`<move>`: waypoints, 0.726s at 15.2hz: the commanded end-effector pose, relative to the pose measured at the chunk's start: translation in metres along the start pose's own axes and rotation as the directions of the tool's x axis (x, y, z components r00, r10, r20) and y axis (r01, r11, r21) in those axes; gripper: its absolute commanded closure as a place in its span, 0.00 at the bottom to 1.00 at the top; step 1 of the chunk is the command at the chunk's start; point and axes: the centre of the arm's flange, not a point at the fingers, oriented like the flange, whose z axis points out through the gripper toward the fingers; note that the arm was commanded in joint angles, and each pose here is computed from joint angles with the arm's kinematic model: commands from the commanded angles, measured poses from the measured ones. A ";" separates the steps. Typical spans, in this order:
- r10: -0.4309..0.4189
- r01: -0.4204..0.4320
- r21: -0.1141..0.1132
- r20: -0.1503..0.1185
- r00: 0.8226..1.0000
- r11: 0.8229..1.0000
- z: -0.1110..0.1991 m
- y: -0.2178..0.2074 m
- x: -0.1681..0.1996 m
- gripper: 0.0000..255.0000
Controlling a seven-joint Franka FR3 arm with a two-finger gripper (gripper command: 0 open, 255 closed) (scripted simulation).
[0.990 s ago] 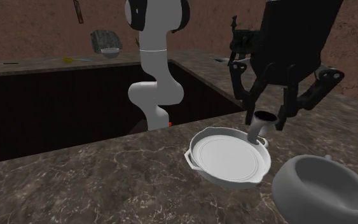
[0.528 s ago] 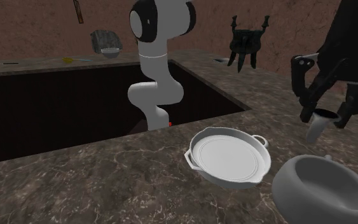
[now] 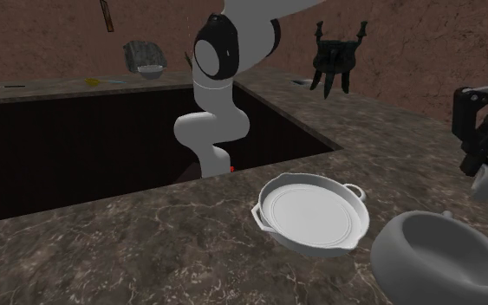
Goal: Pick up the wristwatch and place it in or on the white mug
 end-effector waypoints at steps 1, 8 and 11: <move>0.001 -0.001 0.001 0.000 1.000 1.000 0.010 -0.001 -0.001 1.00; 0.001 -0.001 0.001 0.000 1.000 1.000 0.047 -0.001 -0.001 1.00; 0.001 -0.001 0.001 0.000 1.000 1.000 0.063 -0.002 -0.001 1.00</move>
